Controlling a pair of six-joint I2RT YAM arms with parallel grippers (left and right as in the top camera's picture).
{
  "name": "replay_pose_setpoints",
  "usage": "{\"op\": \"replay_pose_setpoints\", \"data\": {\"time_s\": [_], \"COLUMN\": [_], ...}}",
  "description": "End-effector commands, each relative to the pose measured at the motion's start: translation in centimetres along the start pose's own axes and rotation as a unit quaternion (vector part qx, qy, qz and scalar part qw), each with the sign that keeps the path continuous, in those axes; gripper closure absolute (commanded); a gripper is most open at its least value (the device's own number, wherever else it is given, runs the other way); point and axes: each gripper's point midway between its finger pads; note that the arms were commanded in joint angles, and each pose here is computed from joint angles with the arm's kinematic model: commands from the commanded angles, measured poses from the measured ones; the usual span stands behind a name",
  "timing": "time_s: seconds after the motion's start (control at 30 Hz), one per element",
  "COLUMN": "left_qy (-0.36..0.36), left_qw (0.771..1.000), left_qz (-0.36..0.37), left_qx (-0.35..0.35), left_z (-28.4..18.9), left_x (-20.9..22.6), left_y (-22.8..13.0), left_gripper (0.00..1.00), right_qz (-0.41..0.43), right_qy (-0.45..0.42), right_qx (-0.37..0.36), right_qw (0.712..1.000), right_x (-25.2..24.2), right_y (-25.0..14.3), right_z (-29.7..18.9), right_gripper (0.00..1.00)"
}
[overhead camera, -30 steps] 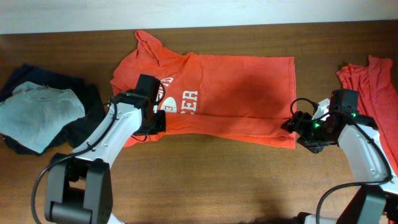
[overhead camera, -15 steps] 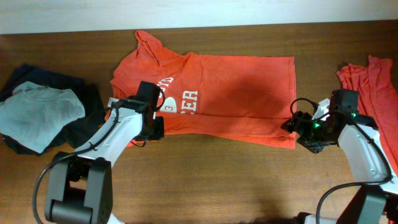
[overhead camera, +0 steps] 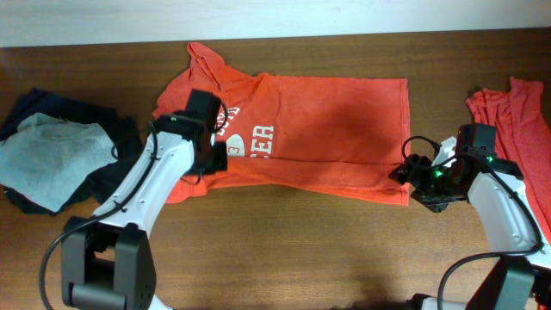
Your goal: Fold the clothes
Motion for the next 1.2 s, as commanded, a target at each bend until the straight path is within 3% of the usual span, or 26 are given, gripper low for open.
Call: {"op": "replay_pose_setpoints", "data": {"time_s": [0.0,0.17,0.23,0.3,0.33,0.63,0.67,0.73,0.87,1.0,1.17], "left_qy": [-0.01,-0.009,-0.006,-0.001,0.0,0.036,0.044,0.061,0.077,0.097,0.094], "left_qw": [0.999,0.999,0.999,1.0,1.0,0.995,0.995,0.994,0.994,0.993,0.994], "left_qz": [0.009,0.02,0.022,0.023,0.023,0.031,0.032,0.034,0.034,0.035,0.042], "left_qx": [-0.042,-0.04,-0.023,-0.002,0.003,0.089,0.088,0.084,0.075,0.063,0.043], "left_z": [-1.1,0.6,1.9,2.7,2.7,2.1,2.2,3.0,4.3,4.7,4.9], "left_x": [-0.5,-0.7,-0.7,-0.5,-0.5,1.1,1.4,2.0,2.5,3.1,2.9], "left_y": [2.5,3.1,2.8,2.0,1.8,-2.6,-2.5,-2.7,-2.8,-2.2,-1.2], "left_gripper": [1.0,0.94,0.78,0.52,0.48,0.48,0.51,0.66,0.65,0.56,0.54], "right_qz": [-0.013,-0.013,-0.012,-0.011,-0.01,-0.01,-0.01,-0.01,-0.01,-0.01,-0.01], "right_qy": [-0.001,-0.001,-0.001,-0.003,-0.003,-0.004,-0.004,-0.004,-0.004,-0.004,-0.004], "right_qx": [-0.012,-0.012,-0.011,-0.009,-0.007,-0.006,-0.006,-0.006,-0.006,-0.006,-0.006], "right_qw": [1.0,1.0,1.0,1.0,1.0,1.0,1.0,1.0,1.0,1.0,1.0], "right_x": [0.4,0.4,0.4,0.3,0.3,0.2,0.2,0.2,0.2,0.2,0.2], "right_y": [0.5,0.4,0.4,0.3,0.2,0.2,0.2,0.2,0.2,0.2,0.1], "right_z": [-0.5,-0.5,-0.5,-0.5,-0.5,-0.5,-0.5,-0.5,-0.5,-0.5,-0.5], "right_gripper": [0.25,0.25,0.25,0.25,0.25,0.25,0.25,0.25,0.25,0.25,0.25]}}
Point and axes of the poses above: each gripper's point midway between its finger pads, its own z axis out along the fingers, its own x axis along the line the jaws close on, y = z × x, and after that the axes turned 5 degrees about z, right-handed
